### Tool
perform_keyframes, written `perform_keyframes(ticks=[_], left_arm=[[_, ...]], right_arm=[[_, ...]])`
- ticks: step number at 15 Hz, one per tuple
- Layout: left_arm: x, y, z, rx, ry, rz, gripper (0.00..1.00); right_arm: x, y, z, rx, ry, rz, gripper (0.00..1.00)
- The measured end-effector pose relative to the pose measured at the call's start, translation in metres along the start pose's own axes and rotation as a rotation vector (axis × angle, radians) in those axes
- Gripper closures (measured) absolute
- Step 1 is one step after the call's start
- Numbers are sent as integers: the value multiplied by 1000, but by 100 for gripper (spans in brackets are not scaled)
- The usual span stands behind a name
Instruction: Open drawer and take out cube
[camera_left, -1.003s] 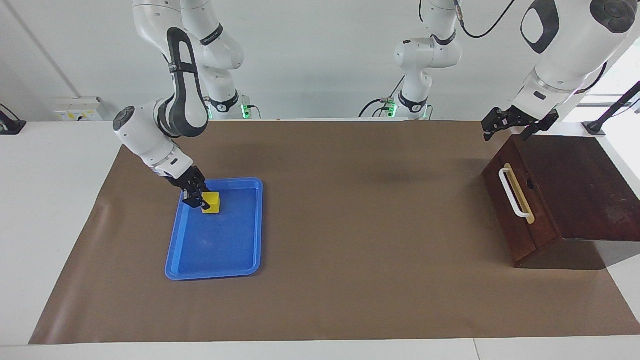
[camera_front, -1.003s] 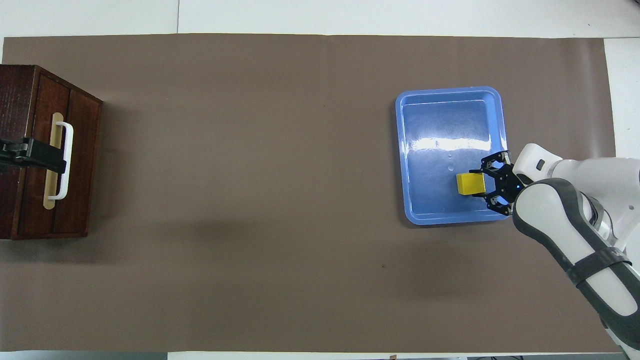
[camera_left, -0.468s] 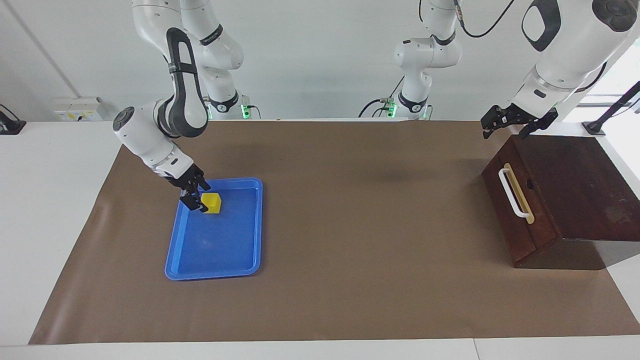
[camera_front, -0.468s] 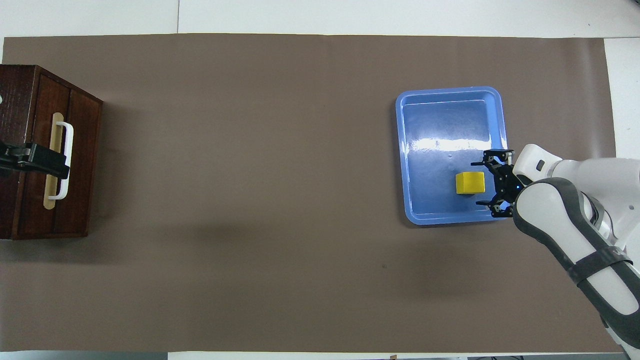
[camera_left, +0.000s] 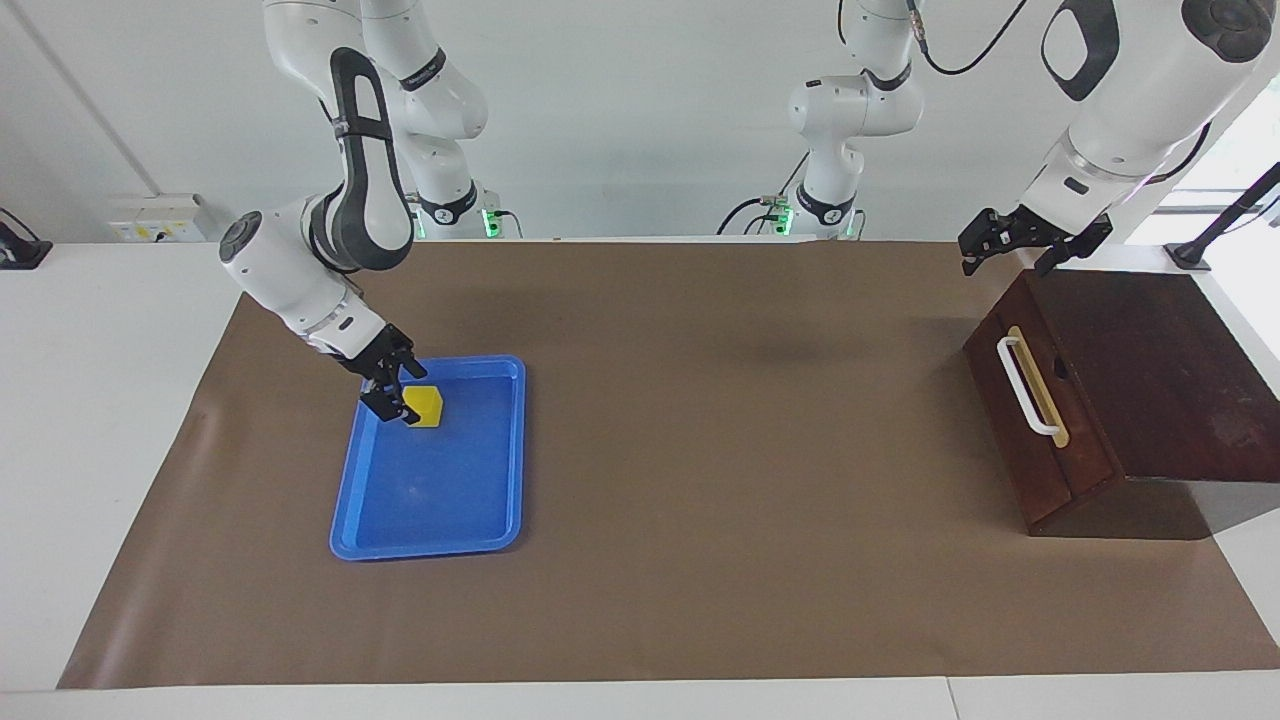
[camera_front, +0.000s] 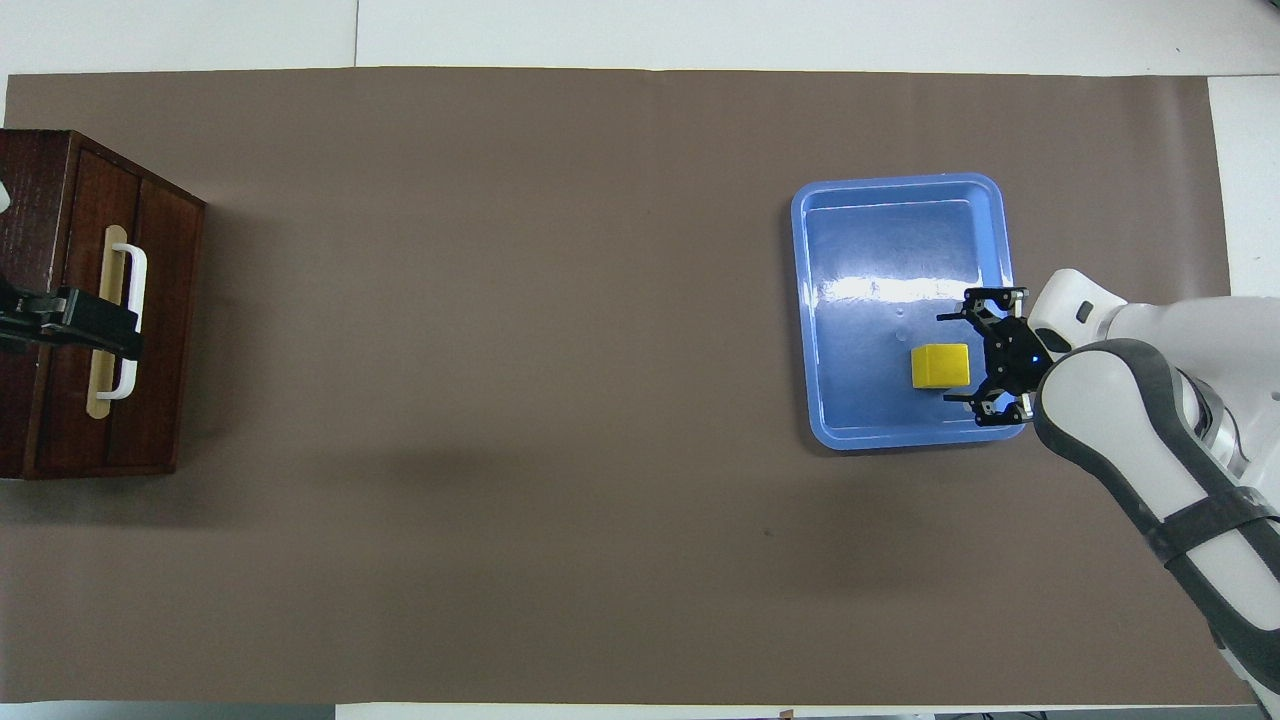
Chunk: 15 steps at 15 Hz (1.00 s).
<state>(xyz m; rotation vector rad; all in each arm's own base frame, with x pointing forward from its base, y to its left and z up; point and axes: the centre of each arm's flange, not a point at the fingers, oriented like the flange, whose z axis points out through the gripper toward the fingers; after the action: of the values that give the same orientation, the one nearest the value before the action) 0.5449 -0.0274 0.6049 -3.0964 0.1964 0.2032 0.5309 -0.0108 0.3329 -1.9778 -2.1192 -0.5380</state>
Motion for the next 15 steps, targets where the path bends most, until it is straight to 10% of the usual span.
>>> perform_keyframes(ticks=[6, 15], left_arm=[[1, 26, -1, 3, 2, -20, 0], [1, 18, 0, -1, -1, -35, 0]], right_arm=[[28, 26, -42, -18, -1, 215, 0], [85, 66, -110, -63, -187, 550, 0]])
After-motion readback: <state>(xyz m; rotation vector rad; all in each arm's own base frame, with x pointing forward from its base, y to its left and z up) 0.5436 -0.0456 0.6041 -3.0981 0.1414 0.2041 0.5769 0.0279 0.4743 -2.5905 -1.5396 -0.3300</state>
